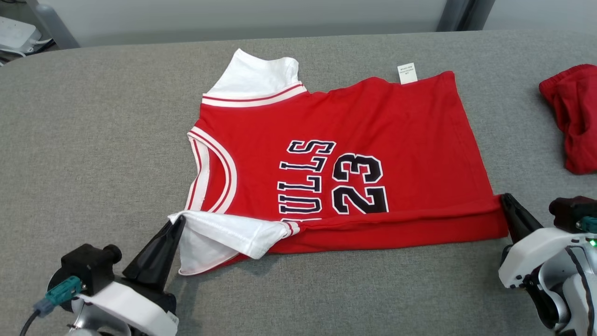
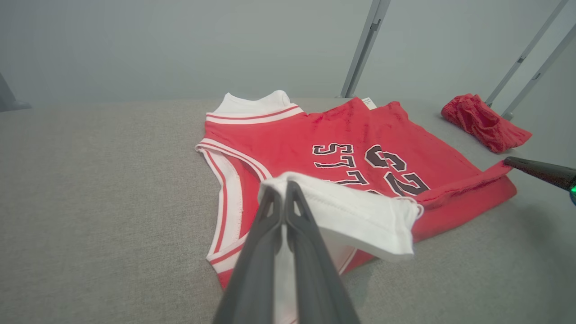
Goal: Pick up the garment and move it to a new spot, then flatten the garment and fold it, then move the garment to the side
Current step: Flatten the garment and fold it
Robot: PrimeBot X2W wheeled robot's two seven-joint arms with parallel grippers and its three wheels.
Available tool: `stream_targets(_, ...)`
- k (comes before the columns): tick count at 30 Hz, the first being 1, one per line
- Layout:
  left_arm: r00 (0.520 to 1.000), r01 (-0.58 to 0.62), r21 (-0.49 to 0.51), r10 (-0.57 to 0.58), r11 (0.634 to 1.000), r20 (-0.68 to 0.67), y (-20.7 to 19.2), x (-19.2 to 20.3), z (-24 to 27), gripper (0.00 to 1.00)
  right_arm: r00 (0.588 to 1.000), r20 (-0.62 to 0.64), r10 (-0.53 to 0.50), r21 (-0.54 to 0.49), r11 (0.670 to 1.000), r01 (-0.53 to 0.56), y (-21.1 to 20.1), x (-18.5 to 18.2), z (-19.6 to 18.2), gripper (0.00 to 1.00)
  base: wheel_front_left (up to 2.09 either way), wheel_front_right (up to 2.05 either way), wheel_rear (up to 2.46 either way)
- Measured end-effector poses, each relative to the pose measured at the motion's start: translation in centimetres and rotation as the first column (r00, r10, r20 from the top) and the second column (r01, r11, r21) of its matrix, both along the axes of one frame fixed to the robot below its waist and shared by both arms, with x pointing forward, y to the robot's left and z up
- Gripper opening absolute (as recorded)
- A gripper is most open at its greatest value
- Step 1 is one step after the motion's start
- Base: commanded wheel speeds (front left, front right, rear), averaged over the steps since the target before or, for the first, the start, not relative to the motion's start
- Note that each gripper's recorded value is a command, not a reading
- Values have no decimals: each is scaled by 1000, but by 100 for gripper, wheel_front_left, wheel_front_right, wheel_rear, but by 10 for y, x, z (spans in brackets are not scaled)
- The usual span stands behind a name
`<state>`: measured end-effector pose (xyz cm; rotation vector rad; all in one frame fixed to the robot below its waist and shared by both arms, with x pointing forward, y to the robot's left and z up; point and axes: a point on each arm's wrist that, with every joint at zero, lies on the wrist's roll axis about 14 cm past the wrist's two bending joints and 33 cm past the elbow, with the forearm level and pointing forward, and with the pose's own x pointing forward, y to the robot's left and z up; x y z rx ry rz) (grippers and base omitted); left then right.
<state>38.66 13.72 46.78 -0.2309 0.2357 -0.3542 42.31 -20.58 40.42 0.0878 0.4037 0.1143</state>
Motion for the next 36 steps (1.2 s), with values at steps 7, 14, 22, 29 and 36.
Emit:
stream_targets(7,999,24,62,-26,998,26,-2,27,-11,0,999,12,52,-68,996,-51,6,22,-4,0,0,0,0)
stream_targets(14,997,42,92,-47,995,55,-5,49,-17,0,998,28,56,-105,993,-53,3,37,-7,0,0,0,0)
stream_targets(22,995,83,155,-91,984,47,-14,67,-35,0,997,12,78,-124,989,-76,9,44,-17,0,0,0,0)
stream_targets(29,990,120,213,-132,970,44,-22,82,-46,0,996,25,81,-131,988,-77,9,56,-15,0,0,0,0)
stream_targets(36,984,157,316,-177,936,35,-23,88,-61,0,997,-1,74,-111,991,-74,14,56,-23,0,0,0,0)
